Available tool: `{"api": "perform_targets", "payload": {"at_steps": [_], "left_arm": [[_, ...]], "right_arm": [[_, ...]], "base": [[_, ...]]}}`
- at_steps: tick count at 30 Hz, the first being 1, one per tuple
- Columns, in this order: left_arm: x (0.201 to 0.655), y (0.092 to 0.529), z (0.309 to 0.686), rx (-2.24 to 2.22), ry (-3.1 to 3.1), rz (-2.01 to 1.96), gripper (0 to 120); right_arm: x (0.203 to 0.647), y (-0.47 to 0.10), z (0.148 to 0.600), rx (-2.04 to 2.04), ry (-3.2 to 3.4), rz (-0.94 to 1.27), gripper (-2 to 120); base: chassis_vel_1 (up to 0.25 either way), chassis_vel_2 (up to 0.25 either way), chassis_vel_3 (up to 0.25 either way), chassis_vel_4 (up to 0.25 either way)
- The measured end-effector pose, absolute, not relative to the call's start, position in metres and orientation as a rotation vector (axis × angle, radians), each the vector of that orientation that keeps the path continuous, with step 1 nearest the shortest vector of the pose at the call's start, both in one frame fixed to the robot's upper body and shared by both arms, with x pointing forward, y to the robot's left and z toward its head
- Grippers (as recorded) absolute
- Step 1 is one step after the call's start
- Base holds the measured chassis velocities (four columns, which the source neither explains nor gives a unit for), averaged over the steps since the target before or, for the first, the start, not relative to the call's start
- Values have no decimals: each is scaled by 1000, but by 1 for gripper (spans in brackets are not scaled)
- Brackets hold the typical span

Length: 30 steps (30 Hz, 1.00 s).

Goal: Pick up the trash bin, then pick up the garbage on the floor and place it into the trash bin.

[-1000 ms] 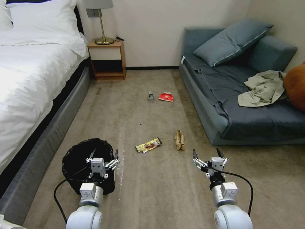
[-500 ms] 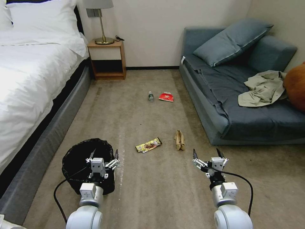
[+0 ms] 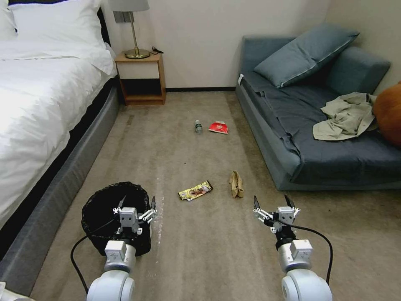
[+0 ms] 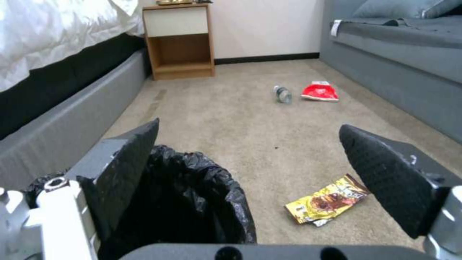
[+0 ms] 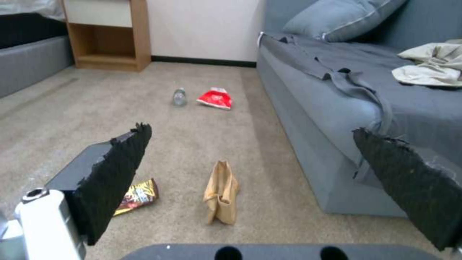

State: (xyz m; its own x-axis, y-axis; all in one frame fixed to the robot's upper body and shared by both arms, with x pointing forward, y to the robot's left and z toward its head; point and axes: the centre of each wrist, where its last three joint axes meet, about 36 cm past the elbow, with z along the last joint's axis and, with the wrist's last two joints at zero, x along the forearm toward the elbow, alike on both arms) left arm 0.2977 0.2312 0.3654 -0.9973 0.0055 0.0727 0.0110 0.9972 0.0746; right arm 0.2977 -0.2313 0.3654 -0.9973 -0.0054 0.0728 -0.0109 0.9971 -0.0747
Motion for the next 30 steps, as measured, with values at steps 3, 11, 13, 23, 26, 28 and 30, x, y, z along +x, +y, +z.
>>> {"api": "perform_targets", "payload": {"at_steps": [3,11,13,23,26,28,30], "left_arm": [[298,231,365,-13,-3067,-115,100],[298,231,365,-13,-3067,-115,100],[298,231,365,-13,-3067,-115,100],[298,231,365,-13,-3067,-115,100],[298,231,365,-13,-3067,-115,100],[298,231,365,-13,-3067,-115,100],[298,231,365,-13,-3067,-115,100]], "right_arm": [[298,-231,365,13,-3067,115,100],[298,-231,365,13,-3067,115,100],[298,-231,365,13,-3067,115,100],[298,-231,365,13,-3067,115,100],[298,-231,365,13,-3067,115,100],[298,-231,365,13,-3067,115,100],[298,-231,365,13,-3067,115,100]], "base": [[0,0,0,0],[0,0,0,0],[0,0,0,0],[0,0,0,0],[0,0,0,0],[0,0,0,0],[0,0,0,0]]}}
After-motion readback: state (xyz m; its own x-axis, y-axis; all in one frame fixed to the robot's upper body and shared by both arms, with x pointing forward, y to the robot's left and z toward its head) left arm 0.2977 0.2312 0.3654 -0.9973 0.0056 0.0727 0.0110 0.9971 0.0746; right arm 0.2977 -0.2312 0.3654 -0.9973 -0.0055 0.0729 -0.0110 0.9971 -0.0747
